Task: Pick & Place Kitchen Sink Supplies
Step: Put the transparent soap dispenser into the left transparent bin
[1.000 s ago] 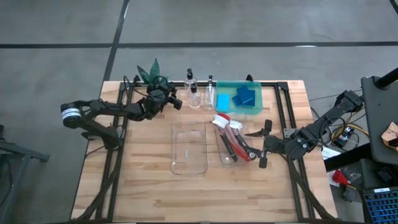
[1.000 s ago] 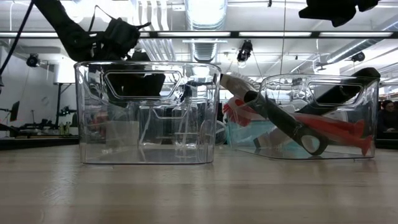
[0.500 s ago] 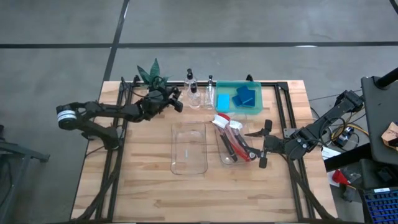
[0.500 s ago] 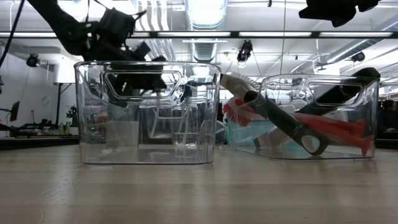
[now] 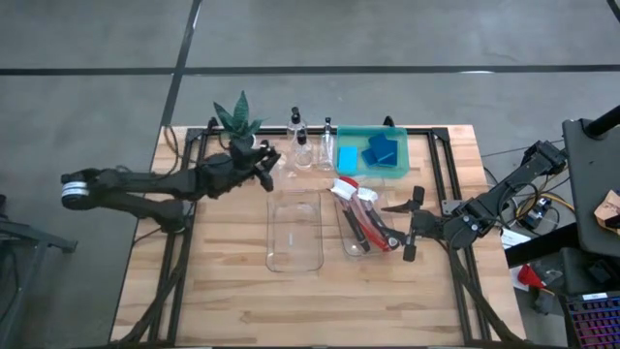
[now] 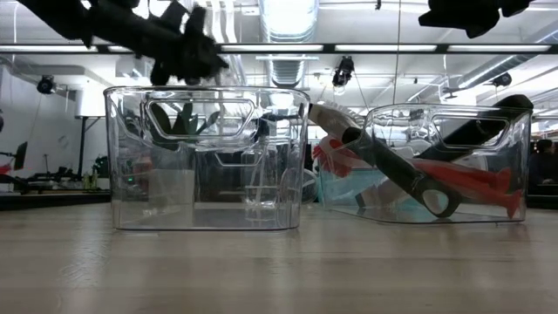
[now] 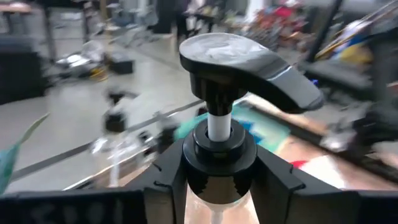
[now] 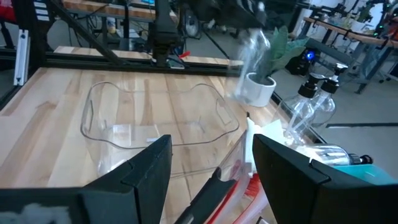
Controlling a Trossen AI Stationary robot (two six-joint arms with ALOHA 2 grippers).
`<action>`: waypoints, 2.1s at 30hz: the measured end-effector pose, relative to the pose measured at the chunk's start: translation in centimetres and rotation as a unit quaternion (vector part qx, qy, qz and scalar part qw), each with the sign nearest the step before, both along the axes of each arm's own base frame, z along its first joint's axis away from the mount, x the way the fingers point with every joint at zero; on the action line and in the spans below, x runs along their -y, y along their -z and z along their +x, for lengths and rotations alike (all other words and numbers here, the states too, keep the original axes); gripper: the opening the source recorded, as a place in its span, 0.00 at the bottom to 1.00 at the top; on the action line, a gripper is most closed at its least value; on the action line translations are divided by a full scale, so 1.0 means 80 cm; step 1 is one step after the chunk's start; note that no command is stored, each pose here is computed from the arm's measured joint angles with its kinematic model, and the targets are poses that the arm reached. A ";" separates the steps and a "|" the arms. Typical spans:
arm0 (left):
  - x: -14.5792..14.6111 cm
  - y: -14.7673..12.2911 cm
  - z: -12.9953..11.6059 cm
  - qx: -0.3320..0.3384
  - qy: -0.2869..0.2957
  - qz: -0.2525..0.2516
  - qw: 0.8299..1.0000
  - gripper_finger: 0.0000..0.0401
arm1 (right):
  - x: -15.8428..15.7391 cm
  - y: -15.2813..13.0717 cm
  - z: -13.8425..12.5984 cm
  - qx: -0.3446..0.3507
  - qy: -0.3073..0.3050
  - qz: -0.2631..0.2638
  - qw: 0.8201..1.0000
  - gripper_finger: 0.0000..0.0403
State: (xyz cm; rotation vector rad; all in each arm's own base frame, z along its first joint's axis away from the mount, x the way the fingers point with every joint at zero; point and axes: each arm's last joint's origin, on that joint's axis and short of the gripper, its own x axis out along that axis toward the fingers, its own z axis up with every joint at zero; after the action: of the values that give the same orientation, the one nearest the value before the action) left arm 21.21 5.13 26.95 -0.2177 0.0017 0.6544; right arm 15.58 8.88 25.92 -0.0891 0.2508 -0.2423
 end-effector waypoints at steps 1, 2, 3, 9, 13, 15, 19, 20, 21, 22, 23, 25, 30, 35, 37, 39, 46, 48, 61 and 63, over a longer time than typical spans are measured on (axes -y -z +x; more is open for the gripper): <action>0.006 -0.006 -0.003 0.012 0.013 0.002 1.000 0.32 | 0.000 0.000 0.000 0.000 0.001 0.000 1.000 0.55; 0.012 -0.011 -0.007 0.021 0.024 0.005 0.999 0.32 | 0.000 0.000 0.000 0.000 0.001 0.000 1.000 0.55; 0.018 -0.016 -0.011 0.030 0.034 0.008 0.999 0.32 | 0.000 0.000 0.000 0.001 0.001 0.000 1.000 0.55; 0.048 -0.030 -0.021 0.056 0.118 0.017 0.991 0.33 | 0.000 0.000 0.000 0.005 0.005 0.017 1.000 0.55; 0.069 -0.023 -0.013 0.036 0.180 0.018 0.983 0.32 | 0.000 0.000 0.000 0.006 0.006 0.019 1.000 0.55; 0.079 -0.020 -0.010 0.028 0.213 0.020 0.976 0.32 | 0.000 0.000 0.000 0.005 0.006 0.018 1.000 0.55; 0.096 -0.014 -0.005 0.020 0.244 0.014 0.970 0.33 | 0.000 0.000 0.000 0.005 0.006 0.019 1.000 0.55; 0.100 -0.013 -0.004 0.016 0.251 0.013 0.968 0.33 | 0.000 0.000 0.000 0.005 0.007 0.019 1.000 0.55; 0.104 -0.012 -0.001 0.013 0.263 0.013 0.965 0.33 | 0.000 0.000 0.000 0.005 0.007 0.020 1.000 0.55; 0.109 -0.012 0.001 0.010 0.277 0.012 0.961 0.33 | 0.000 0.000 0.000 0.005 0.007 0.020 1.000 0.55; 0.114 -0.011 0.005 0.005 0.290 0.011 0.957 0.33 | 0.000 0.000 0.000 0.006 0.007 0.023 1.000 0.55; 0.123 -0.011 0.013 -0.002 0.311 0.011 0.950 0.32 | 0.000 0.000 0.000 0.007 0.009 0.026 1.000 0.55; 0.145 -0.004 0.041 -0.048 0.344 0.025 0.937 0.33 | 0.000 0.000 0.000 0.008 0.010 0.030 0.999 0.55; 0.154 0.007 0.071 -0.076 0.340 0.025 0.937 0.33 | 0.000 0.000 0.000 0.010 0.011 0.037 0.999 0.55; 0.157 0.014 0.081 -0.087 0.340 0.022 0.936 0.32 | 0.000 0.000 0.000 0.010 0.012 0.040 0.999 0.55; 0.161 0.018 0.089 -0.092 0.341 0.019 0.935 0.32 | 0.000 0.000 0.000 0.011 0.012 0.041 0.999 0.55; 0.166 0.041 0.102 -0.117 0.330 -0.004 0.937 0.35 | 0.000 0.000 0.000 0.010 0.011 0.040 0.999 0.55; 0.170 0.046 0.104 -0.122 0.334 -0.006 0.935 0.34 | 0.000 0.000 0.000 0.009 0.011 0.038 0.999 0.55; 0.177 0.072 0.117 -0.138 0.338 -0.015 0.931 0.39 | 0.000 0.000 0.000 0.008 0.009 0.030 0.999 0.55; 0.177 0.072 0.116 -0.139 0.342 -0.018 0.929 0.42 | 0.000 0.000 0.000 0.008 0.009 0.030 0.999 0.55</action>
State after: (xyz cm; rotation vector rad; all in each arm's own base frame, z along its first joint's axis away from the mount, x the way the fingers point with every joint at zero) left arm 30.52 -9.05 21.22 -0.1442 0.3500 -0.0180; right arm 15.57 8.86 25.92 -0.0248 0.2433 -0.2529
